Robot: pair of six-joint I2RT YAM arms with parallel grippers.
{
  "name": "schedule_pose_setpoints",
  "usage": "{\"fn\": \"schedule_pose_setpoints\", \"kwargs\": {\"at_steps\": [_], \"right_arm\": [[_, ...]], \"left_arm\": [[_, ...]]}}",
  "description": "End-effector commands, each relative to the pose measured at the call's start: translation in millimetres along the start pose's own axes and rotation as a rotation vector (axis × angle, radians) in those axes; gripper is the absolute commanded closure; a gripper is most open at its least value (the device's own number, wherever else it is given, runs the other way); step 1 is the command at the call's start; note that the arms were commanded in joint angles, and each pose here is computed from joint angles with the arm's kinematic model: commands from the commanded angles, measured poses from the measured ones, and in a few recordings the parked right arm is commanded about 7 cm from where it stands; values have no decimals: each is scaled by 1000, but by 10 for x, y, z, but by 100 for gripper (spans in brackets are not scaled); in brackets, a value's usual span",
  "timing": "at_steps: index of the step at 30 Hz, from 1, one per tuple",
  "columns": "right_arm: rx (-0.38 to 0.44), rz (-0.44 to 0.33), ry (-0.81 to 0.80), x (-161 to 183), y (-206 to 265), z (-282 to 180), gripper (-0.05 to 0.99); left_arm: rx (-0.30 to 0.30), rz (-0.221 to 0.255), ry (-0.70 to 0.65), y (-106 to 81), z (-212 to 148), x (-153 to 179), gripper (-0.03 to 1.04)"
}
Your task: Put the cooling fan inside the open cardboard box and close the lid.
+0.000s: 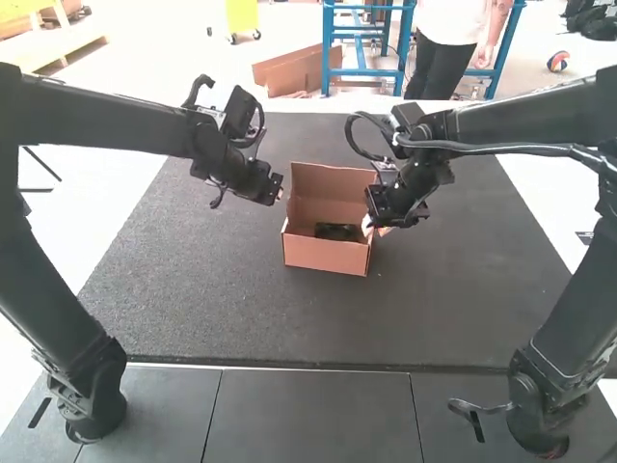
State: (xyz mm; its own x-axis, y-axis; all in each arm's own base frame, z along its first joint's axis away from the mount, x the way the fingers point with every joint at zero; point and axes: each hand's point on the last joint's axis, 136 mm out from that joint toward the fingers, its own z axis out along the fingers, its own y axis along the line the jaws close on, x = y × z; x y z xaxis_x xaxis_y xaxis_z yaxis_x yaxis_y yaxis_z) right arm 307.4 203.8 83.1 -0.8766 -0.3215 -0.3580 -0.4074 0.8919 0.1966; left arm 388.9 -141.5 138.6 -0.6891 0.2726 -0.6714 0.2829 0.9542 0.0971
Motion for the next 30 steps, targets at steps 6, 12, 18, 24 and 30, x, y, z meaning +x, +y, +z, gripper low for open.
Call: {"fn": "schedule_pose_setpoints", "kwargs": {"at_steps": [6, 12, 18, 24, 30], "right_arm": [[-98, 31, -10, -29, 218, -290, 2], [-114, 56, -125, -173, 96, -687, 2], [79, 130, -382, -494, -525, -1118, 2], [237, 238, -590, -685, -1144, -1543, 2], [282, 307, -647, -709, -1378, -1727, 2]], "left_arm": [[-108, -53, -197, 445, -362, -588, 4], [-97, -58, -327, 409, -537, -1107, 4], [-43, -21, -355, 90, -518, -1352, 4], [-15, 3, -342, -109, -371, -1424, 4], [8, 24, -323, -287, -186, -1456, 4]]}}
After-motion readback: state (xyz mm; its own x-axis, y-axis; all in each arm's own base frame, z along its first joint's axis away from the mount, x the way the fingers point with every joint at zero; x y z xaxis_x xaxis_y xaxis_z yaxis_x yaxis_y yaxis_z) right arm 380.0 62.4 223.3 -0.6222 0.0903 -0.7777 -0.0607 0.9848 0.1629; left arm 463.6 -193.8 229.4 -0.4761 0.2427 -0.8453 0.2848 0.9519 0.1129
